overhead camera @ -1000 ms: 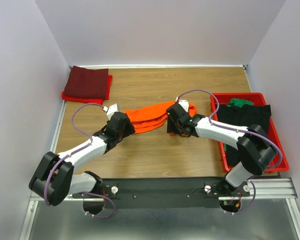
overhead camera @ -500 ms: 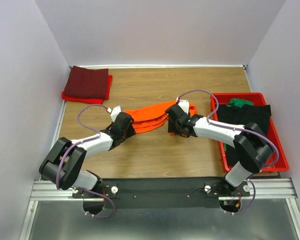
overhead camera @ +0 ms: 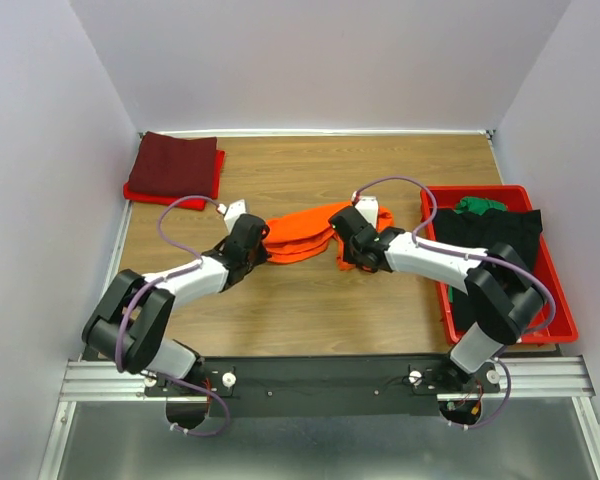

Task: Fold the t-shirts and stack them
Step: Flatten the tshirt out

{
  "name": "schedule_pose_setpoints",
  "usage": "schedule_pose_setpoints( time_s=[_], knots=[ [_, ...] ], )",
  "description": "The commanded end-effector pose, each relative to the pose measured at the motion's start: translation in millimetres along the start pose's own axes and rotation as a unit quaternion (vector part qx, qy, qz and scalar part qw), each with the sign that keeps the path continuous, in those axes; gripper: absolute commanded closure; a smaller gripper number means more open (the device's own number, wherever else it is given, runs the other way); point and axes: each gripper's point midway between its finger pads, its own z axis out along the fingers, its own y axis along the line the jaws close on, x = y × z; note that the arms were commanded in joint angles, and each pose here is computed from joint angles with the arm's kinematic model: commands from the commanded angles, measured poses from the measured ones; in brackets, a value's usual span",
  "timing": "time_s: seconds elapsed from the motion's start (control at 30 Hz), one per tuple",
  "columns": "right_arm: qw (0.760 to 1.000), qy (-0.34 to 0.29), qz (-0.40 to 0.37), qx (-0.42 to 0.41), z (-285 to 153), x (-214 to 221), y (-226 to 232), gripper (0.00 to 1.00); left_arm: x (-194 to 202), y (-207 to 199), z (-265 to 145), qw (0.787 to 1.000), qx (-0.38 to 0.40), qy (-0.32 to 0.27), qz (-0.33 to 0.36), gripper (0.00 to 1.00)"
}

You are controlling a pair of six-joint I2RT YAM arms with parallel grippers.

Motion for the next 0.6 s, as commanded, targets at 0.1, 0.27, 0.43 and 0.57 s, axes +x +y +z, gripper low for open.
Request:
schedule_pose_setpoints(
  time_s=[0.1,0.27,0.43,0.57],
  knots=[
    [0.999,-0.034,0.008,-0.008,-7,-30,6,0.94,-83,0,-42,0.995,-0.003,-0.097,-0.006,1.00],
    [0.997,-0.076,0.029,-0.014,-41,-68,-14,1.00,-136,0,-88,0.988,0.002,-0.152,-0.012,1.00],
    [0.989,-0.135,0.061,-0.009,-87,-118,-44,1.00,-179,-2,-131,0.979,0.006,-0.202,-0.011,1.00],
    [0.980,-0.180,0.082,0.011,-120,-158,-68,1.00,-220,-2,-172,0.967,0.004,-0.255,-0.013,1.00]
  ],
)
